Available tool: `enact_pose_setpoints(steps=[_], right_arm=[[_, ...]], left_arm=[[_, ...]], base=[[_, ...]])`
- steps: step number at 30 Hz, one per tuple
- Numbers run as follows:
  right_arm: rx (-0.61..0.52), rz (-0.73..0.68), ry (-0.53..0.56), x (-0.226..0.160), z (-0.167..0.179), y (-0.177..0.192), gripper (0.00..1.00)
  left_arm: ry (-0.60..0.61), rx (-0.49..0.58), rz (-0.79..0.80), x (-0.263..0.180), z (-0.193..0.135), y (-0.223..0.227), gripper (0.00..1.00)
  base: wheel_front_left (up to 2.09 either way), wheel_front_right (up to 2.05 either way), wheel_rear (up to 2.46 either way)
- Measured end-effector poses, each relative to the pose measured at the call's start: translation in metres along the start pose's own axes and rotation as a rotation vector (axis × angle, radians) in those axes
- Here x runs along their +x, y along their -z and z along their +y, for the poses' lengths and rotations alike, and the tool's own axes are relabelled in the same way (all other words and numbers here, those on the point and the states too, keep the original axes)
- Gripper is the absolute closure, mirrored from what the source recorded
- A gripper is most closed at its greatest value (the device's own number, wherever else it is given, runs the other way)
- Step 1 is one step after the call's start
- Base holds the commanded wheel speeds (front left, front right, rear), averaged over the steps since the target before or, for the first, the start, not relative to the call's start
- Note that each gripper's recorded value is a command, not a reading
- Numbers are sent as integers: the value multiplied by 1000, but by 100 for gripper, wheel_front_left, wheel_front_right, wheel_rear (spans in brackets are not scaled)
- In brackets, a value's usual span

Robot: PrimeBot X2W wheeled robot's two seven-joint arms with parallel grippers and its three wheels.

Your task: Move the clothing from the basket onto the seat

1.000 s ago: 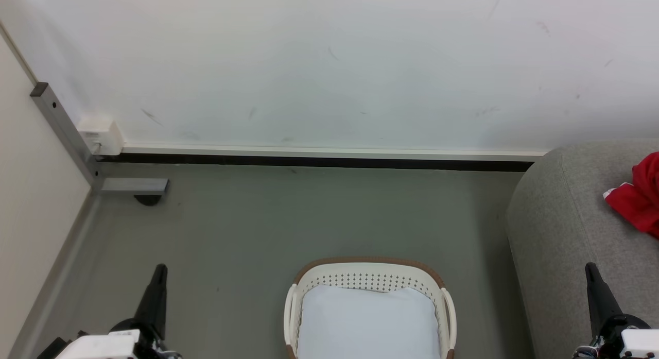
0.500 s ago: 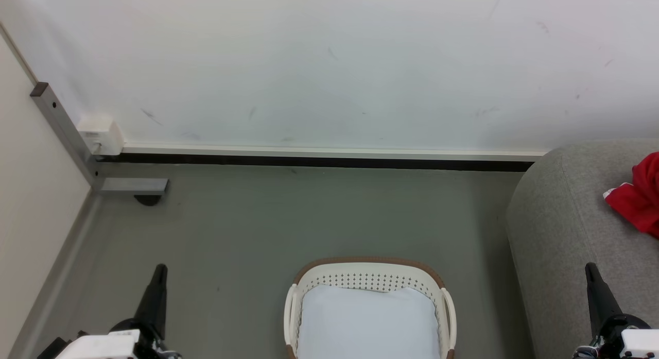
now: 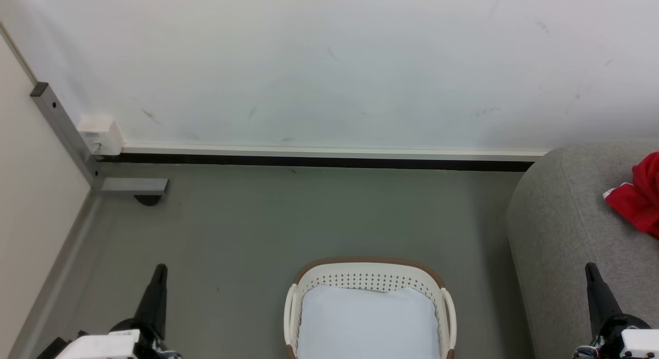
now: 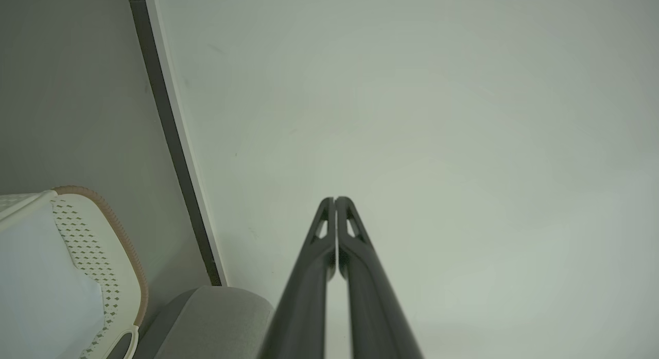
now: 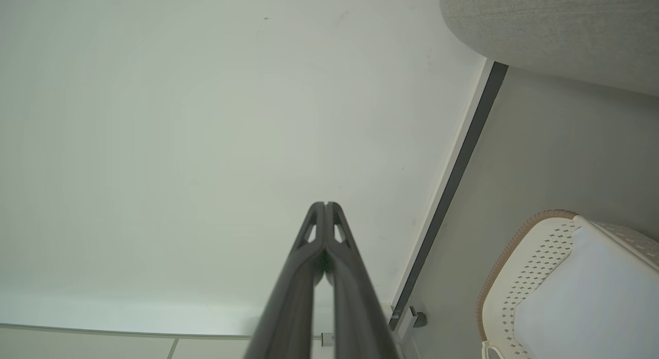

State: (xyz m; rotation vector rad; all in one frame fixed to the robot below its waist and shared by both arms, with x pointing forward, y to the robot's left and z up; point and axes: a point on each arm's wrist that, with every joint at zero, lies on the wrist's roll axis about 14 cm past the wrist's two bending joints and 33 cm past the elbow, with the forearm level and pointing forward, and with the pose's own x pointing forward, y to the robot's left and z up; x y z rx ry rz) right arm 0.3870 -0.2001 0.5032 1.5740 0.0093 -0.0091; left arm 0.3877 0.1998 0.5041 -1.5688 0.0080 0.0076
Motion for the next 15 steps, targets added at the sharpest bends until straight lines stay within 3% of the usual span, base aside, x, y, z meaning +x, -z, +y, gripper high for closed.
enact_pose_setpoints(steps=[15], right_arm=[[0, 0, 0, 0, 0, 0, 100]], left_arm=[[0, 0, 0, 0, 0, 0, 100]], base=[[0, 0, 0]])
